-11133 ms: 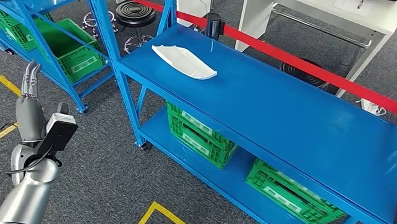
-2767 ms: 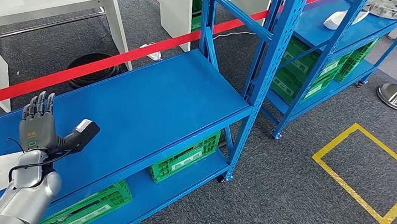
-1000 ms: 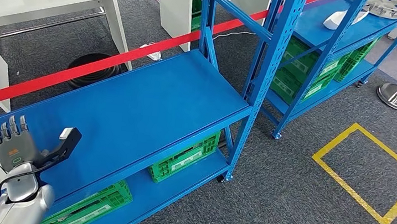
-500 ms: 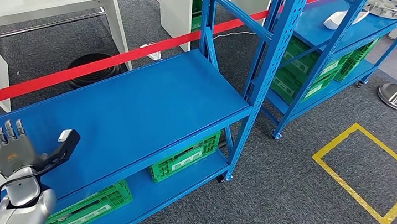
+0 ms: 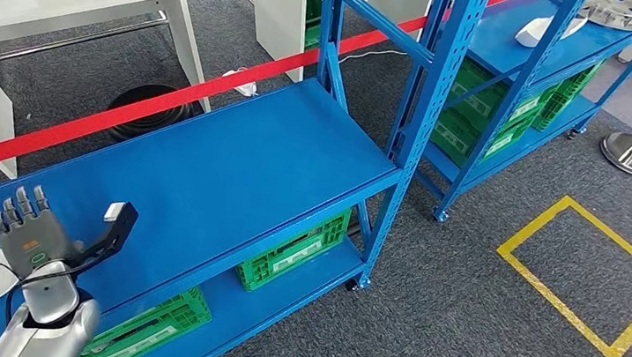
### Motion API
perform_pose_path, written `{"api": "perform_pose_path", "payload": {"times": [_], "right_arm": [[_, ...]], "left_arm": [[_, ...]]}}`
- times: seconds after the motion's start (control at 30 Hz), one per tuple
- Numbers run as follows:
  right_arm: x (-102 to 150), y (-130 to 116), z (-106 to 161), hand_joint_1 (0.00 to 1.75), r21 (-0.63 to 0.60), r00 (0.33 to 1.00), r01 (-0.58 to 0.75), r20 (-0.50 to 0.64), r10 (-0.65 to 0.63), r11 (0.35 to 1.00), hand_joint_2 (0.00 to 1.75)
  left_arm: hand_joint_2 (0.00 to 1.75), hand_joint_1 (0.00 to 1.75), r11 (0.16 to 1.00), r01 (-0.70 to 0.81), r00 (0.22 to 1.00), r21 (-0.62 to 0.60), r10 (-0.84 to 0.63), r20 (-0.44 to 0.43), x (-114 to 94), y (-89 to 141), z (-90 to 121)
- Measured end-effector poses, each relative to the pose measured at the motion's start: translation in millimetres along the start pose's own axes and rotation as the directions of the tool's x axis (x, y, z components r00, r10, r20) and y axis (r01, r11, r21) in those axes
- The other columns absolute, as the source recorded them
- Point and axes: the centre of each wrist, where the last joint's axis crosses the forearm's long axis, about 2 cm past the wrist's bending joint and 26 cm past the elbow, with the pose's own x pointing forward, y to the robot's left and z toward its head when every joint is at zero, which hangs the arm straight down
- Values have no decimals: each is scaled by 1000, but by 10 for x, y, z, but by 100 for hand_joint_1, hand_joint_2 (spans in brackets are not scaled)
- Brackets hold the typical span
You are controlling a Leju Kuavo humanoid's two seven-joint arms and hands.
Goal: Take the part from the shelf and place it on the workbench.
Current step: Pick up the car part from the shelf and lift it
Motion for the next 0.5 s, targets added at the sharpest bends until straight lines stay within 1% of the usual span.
{"api": "perform_pose_path", "payload": {"times": [0.13,0.3,0.5], "right_arm": [[4,1,0,0,0,1000,0,2,0,1000,0],[11,7,0,0,0,1000,0,2,0,1000,0],[16,21,2,0,0,1000,3,0,-3,1000,0]], "left_arm": [[175,0,997,77,997,24,-77,25,-43,64,-54],[175,0,992,120,992,45,-122,42,-91,139,-106],[175,0,990,127,989,67,-132,70,-33,174,-86]]}}
